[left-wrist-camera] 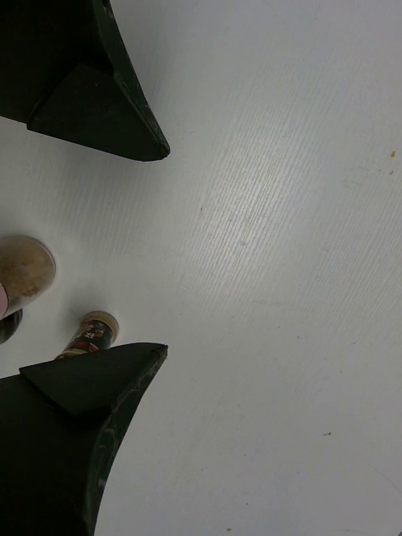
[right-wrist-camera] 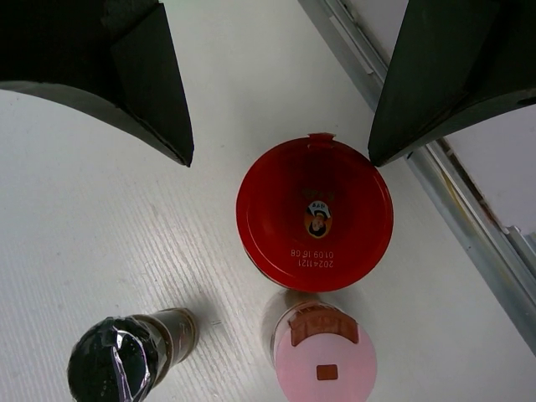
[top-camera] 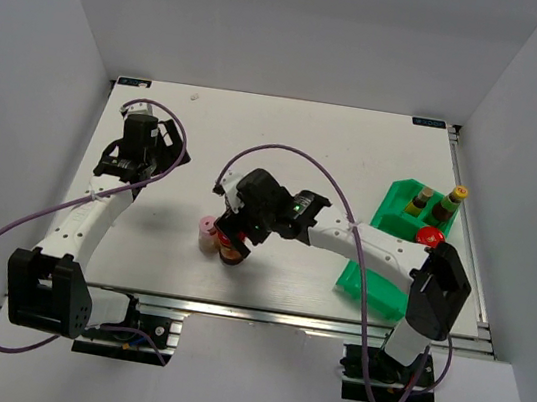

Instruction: Organize the condiment bottles

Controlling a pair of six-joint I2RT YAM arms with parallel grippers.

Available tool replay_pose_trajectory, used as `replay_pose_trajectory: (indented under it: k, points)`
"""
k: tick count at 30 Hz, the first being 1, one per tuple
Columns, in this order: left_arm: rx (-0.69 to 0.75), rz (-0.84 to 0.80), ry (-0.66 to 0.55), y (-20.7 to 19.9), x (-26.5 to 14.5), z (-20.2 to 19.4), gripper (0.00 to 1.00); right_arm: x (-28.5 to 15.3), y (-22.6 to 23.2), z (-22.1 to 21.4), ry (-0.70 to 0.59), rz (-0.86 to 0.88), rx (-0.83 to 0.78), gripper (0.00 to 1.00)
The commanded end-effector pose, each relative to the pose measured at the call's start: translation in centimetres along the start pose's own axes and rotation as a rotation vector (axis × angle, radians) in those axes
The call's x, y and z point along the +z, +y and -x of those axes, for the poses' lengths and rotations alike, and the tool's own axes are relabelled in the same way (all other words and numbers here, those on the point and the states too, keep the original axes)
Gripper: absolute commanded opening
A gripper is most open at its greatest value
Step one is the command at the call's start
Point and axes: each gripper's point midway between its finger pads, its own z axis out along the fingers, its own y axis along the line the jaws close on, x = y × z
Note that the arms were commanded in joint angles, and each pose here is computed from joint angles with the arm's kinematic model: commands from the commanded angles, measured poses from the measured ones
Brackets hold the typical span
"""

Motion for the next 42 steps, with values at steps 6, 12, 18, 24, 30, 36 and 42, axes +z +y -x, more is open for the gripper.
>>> replay_pose_trajectory:
  k: [6, 12, 18, 24, 30, 36, 42]
  points:
    - [0.001, 0.011, -0.031, 0.3, -0.8, 0.6, 0.98, 1.5, 0.8, 2.3, 0.009, 0.031, 0.003, 0.89]
    - [0.0, 0.013, -0.037, 0.4, -0.9, 0.8, 0.98, 2.7, 1.1, 2.3, 0.024, 0.038, 0.018, 0.89]
    - [0.0, 0.016, -0.035, 0.4, -0.8, 0.7, 0.98, 3.0, 1.3, 3.1, -0.006, 0.04, 0.019, 0.88]
    - [0.003, 0.019, -0.039, 0.5, -0.9, 0.8, 0.98, 3.6, 1.6, 3.5, -0.005, 0.043, 0.047, 0.86]
    - [0.003, 0.02, -0.04, 0.6, -0.9, 0.7, 0.98, 3.5, 1.6, 3.5, -0.002, 0.037, 0.056, 0.64]
    - [0.002, 0.014, -0.045, 0.5, -1.1, 0.8, 0.98, 1.2, 0.8, 3.2, -0.015, -0.021, 0.098, 0.38]
    - [0.003, 0.003, -0.051, 0.3, -1.3, 1.0, 0.98, -5.0, -2.3, 2.7, -0.119, -0.157, 0.223, 0.29]
